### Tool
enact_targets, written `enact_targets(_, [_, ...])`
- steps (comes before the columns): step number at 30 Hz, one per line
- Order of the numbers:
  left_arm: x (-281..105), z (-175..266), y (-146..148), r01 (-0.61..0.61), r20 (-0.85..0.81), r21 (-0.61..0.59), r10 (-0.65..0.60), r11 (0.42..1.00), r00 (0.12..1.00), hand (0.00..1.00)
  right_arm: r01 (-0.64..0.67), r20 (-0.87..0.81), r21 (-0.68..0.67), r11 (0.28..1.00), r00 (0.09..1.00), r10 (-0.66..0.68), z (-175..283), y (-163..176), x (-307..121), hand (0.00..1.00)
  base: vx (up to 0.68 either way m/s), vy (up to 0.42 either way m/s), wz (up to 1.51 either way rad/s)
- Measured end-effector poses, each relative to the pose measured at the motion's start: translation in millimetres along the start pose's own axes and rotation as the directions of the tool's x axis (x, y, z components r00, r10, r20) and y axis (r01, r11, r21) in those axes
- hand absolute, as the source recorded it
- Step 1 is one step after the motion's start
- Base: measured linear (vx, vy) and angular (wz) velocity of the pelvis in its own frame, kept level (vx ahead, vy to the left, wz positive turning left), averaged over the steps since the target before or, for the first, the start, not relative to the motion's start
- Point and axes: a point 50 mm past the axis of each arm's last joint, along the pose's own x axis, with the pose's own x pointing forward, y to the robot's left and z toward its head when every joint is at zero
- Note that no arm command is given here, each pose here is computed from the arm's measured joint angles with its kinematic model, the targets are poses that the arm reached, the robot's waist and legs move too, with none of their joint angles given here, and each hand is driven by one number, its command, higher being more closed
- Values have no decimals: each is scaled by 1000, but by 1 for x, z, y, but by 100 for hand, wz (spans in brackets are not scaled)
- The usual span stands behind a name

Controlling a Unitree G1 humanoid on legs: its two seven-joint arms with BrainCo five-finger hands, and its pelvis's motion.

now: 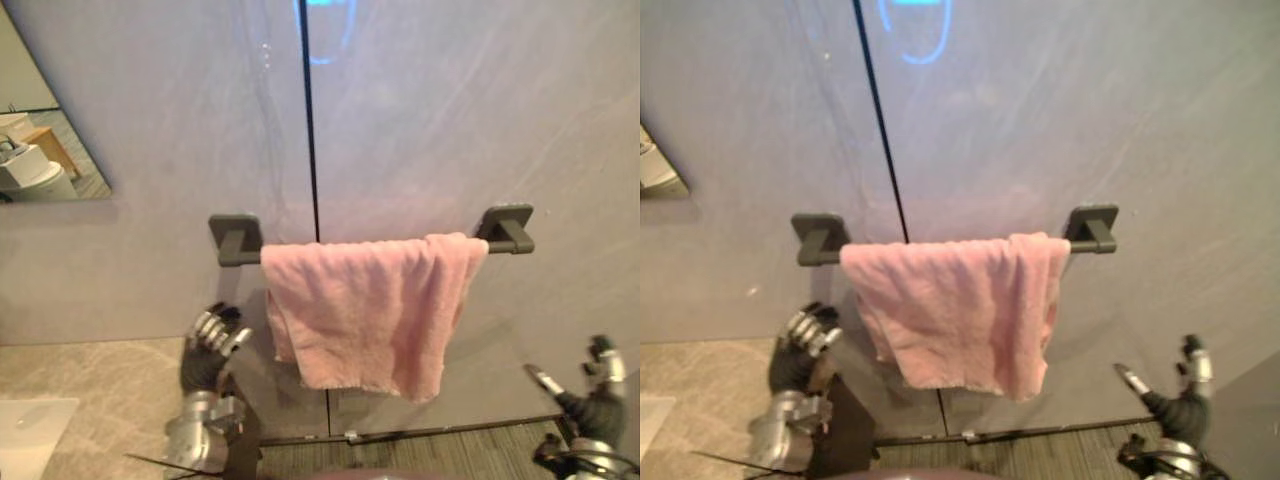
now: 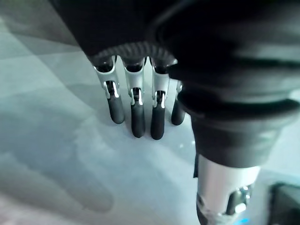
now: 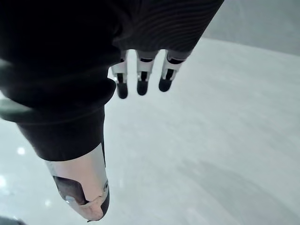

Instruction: Organize washtable

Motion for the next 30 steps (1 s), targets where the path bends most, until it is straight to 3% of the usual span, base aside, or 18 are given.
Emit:
enact_targets(3, [2, 33, 1, -23, 150, 1, 23, 1000, 988, 0, 41, 130, 16, 999, 991, -42, 28, -2, 7, 0, 42, -21, -5])
enact_targets(7, [-2, 94, -14, 32, 449, -34, -13, 999, 893, 0, -2, 402, 111, 994, 915, -43, 81, 14, 16, 0, -33, -14, -2])
enact_targets(9, [-6, 117, -22, 97, 560, -25, -67, 995, 826, 0, -88, 503, 171, 981, 864, -10, 100, 26, 18, 0, -51, -4, 2])
enact_targets(11, [-10, 144, -33, 190, 689, -6, -134, 982, 713, 0, -271, 630, 216, 938, 772, 78, 124, 43, 19, 0, -54, 9, 1])
enact_targets(12, [-11, 154, -39, 250, 738, -1, -168, 968, 654, 0, -385, 697, 199, 901, 702, 145, 136, 53, 17, 0, -43, 24, 5])
enact_targets(16, [-11, 163, -63, 451, 785, -8, -274, 893, 556, 0, -630, 800, 96, 771, 510, 317, 156, 81, 9, 0, -31, 28, 12])
enact_targets(17, [-12, 163, -69, 508, 787, -20, -300, 861, 540, 0, -682, 812, 79, 727, 468, 350, 159, 87, 5, 0, -23, 41, 9])
enact_targets(18, [-13, 163, -81, 614, 787, -47, -349, 788, 508, 0, -766, 828, 43, 641, 386, 406, 164, 98, -1, 0, -27, 49, 9])
enact_targets(19, [-13, 162, -86, 651, 786, -60, -366, 757, 498, 0, -792, 832, 28, 610, 356, 425, 165, 102, -3, 0, -22, 43, 10])
enact_targets(21, [-14, 153, -110, 781, 760, -127, -446, 611, 472, 0, -883, 826, -22, 468, 248, 506, 166, 118, -13, 0, -10, 42, 9])
enact_targets(24, [-14, 132, -135, 863, 688, -199, -561, 464, 460, 0, -944, 783, -47, 327, 168, 599, 155, 135, -21, 0, -24, 37, 1])
enact_targets(25, [-13, 114, -150, 889, 608, -250, -652, 384, 453, 0, -962, 723, -57, 266, 144, 675, 141, 145, -21, 0, 0, 0, 0])
enact_targets(30, [-26, 78, -175, 904, 458, -360, -801, 230, 386, 0, -984, 484, -60, 168, 119, 867, 90, 158, -21, 0, 4, 21, 1])
